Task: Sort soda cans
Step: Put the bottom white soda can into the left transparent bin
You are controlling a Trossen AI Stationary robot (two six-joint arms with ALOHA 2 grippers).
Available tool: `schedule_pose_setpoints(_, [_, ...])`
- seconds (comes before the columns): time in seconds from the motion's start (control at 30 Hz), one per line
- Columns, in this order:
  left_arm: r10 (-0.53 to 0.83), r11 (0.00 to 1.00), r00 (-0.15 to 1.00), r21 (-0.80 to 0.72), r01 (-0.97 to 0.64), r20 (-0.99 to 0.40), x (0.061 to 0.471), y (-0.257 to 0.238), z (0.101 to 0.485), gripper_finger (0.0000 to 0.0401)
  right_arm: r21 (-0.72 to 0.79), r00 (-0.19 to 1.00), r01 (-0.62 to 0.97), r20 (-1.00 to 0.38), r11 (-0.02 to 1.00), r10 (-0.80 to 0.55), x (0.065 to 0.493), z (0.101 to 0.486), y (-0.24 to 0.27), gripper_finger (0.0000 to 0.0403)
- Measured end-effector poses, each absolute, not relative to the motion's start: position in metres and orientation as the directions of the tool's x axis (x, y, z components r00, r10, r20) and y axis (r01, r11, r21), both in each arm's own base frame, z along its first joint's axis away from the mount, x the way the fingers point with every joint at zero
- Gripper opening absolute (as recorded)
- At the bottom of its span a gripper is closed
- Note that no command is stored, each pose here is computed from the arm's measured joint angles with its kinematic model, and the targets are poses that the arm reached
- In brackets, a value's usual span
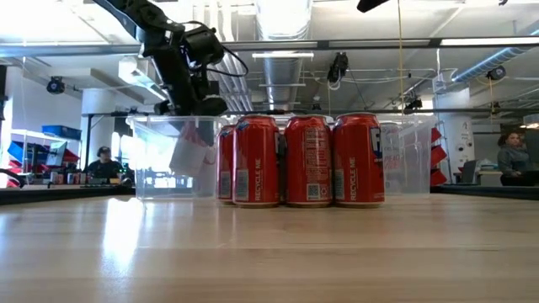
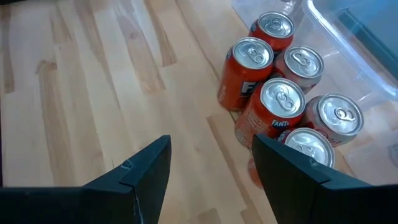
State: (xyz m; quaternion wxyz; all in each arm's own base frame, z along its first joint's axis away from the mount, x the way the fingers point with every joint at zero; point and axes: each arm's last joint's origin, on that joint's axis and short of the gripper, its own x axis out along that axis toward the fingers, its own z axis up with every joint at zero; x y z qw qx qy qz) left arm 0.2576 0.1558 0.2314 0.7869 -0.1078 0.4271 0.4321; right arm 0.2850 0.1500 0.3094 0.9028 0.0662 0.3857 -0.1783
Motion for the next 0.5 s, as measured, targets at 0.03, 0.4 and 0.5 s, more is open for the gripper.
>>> schedule_pose_setpoints(0.03, [0.579,0.613,0.266,0.196,-0.765,-0.771,0.256,0.158,0.231,0.0283,-0.016,0.635,0.379,-0.723,0.925,-0.273,0.284,0.309,0.150,0.0221])
schedule_pose_setpoints(0.4, [0.533,0.705,0.359,0.168,-0.689,-0.766,0.250,0.178,0.229,0.0283,-0.009,0.610,0.410,-0.741,0.912,-0.282,0.280,0.307,0.151,0.0220])
schedule_pose_setpoints(0.5, [0.531,0.707,0.349,0.178,-0.684,-0.772,0.247,0.179,0.226,0.0283,-0.011,0.610,0.408,-0.741,0.913,-0.282,0.280,0.307,0.151,0.0219])
